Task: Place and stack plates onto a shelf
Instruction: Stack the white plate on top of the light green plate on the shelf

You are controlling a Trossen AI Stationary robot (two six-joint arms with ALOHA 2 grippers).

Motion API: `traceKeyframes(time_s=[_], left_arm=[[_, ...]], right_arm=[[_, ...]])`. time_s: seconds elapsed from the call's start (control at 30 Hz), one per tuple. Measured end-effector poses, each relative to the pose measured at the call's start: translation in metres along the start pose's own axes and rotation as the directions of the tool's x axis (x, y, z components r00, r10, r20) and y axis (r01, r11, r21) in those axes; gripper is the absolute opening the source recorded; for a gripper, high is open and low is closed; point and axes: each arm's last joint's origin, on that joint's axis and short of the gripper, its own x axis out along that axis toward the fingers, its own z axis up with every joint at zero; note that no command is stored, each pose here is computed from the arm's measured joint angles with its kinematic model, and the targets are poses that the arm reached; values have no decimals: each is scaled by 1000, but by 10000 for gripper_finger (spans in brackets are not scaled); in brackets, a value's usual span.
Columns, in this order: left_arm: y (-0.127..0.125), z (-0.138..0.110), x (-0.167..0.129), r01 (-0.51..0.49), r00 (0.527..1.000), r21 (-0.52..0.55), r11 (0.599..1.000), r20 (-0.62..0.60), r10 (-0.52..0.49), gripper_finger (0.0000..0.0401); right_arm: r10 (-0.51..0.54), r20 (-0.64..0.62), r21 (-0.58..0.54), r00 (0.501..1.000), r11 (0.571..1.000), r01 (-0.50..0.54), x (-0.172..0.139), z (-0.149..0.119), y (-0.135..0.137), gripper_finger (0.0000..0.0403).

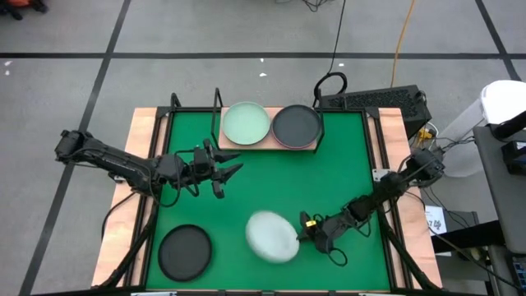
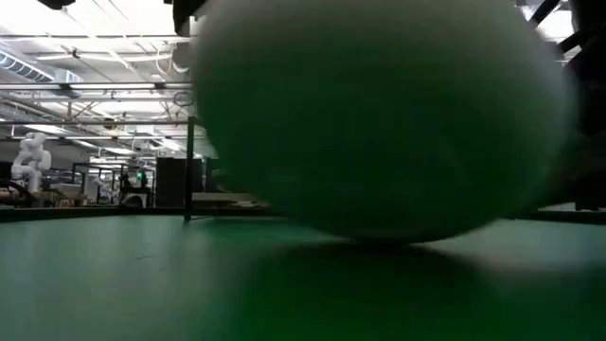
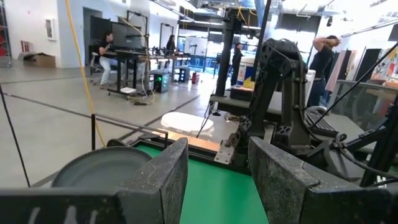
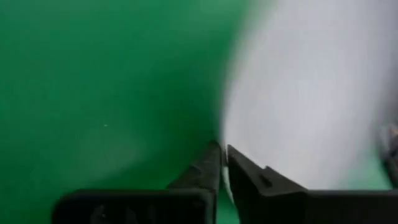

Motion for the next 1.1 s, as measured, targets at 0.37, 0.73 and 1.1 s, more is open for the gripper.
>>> traceKeyframes(time_s=[0.37, 0.73, 1.1], left_arm=[[0, 0, 0, 0, 1000, 0, 1000, 1, 0, 172], [-3, 37, -7, 66, 955, -8, 998, 291, -61, 172], [-5, 24, -6, 52, 985, 48, 997, 164, -60, 172]], right_arm=[[-296, -70, -107, 953, 952, 288, -23, 6, -49, 1], [-438, -329, -58, 836, 894, 445, -43, -41, -168, 1], [-287, -248, 97, 925, 943, 319, -34, -31, -156, 9]])
